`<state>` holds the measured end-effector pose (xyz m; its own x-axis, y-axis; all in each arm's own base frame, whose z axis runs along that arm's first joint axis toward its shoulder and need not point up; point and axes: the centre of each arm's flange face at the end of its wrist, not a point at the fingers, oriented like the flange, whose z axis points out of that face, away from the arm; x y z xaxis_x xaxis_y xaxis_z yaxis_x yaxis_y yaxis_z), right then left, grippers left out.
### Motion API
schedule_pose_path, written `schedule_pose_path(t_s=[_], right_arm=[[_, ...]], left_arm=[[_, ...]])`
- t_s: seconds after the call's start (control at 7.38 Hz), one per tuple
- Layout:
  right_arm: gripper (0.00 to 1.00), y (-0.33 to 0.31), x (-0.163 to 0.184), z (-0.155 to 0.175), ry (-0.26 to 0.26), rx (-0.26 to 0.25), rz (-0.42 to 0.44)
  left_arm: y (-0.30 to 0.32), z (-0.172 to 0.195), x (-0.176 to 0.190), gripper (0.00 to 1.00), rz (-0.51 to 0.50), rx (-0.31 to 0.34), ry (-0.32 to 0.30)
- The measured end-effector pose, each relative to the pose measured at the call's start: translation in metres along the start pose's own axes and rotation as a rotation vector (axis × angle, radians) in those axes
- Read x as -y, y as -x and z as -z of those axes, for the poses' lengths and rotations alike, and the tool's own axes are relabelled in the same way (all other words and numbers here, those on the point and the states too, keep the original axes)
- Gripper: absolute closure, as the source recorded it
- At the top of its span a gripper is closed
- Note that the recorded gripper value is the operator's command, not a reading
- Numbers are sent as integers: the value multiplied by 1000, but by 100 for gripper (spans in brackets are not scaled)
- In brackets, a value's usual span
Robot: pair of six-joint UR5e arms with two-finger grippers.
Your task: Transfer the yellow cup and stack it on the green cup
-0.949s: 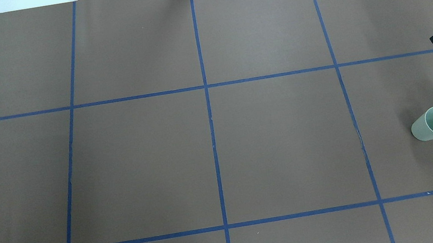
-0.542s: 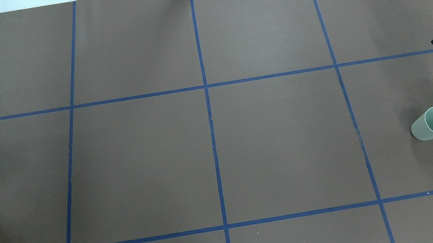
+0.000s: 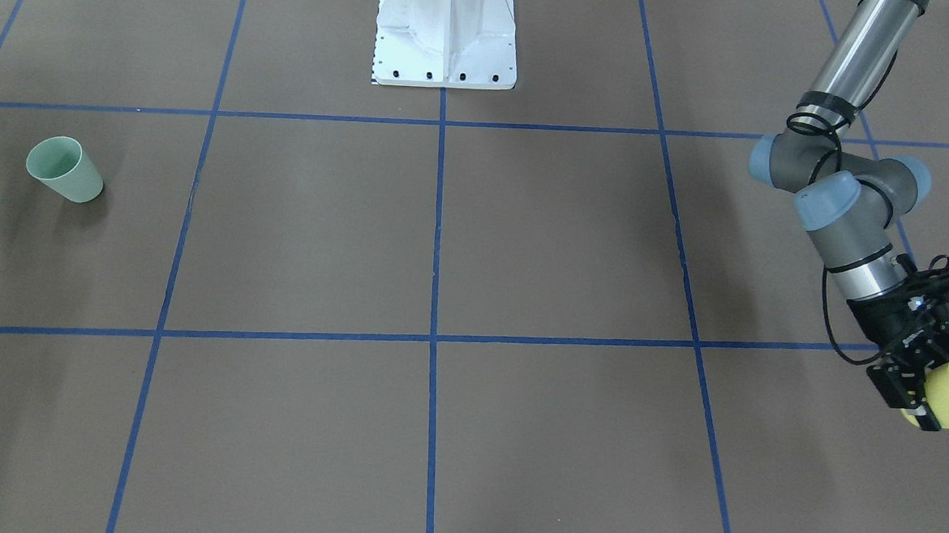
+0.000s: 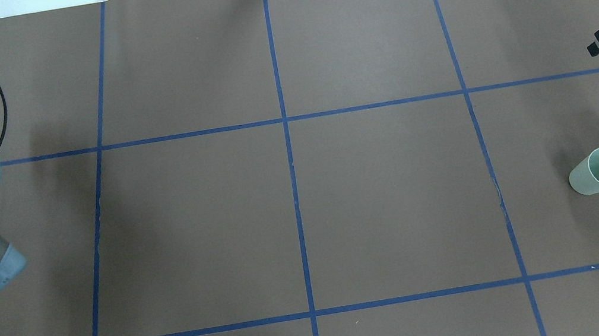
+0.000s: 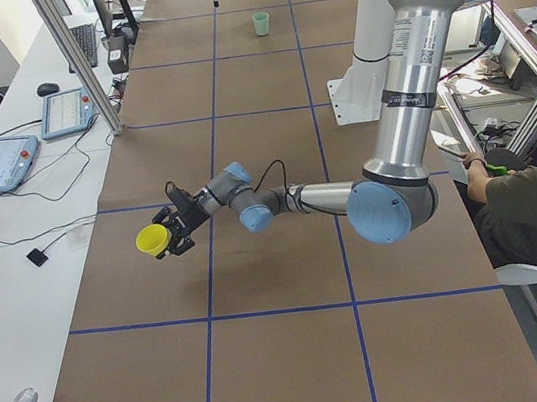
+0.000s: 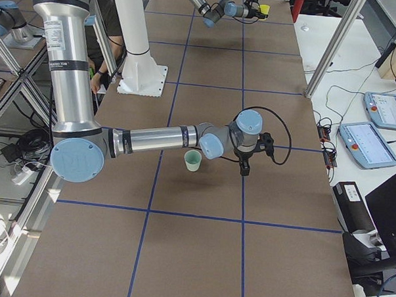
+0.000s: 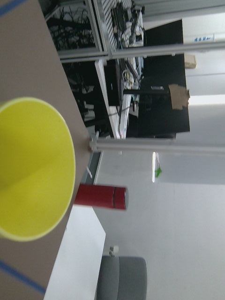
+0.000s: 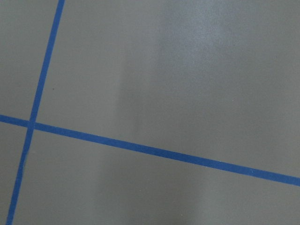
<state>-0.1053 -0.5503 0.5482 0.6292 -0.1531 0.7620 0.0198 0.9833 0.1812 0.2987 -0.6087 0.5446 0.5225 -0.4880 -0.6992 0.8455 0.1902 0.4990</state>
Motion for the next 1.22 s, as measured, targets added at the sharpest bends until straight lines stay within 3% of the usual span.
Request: schedule_pose_path(t_s=[0.27,0.41,0.54,0.68,1.08,1.22], right_arm=[[0,2,2,1,-4,0,-12],[0,4,3,2,-6,0,-12],[0,5,4,3,-8,0,-13],[0,6,4,3,-9,1,-17],[0,11,6,8,-18,6,-24],[0,17,9,11,-25,10,-26]], left_arm=[[-114,43,-8,64,-35,-150,56],[-155,68,-15,62,-129,-223,77],[-205,107,-25,61,-228,-336,101],[-245,146,-36,61,-284,-442,126],[-319,259,-79,81,-341,-693,182],[-331,282,-89,75,-334,-785,223]])
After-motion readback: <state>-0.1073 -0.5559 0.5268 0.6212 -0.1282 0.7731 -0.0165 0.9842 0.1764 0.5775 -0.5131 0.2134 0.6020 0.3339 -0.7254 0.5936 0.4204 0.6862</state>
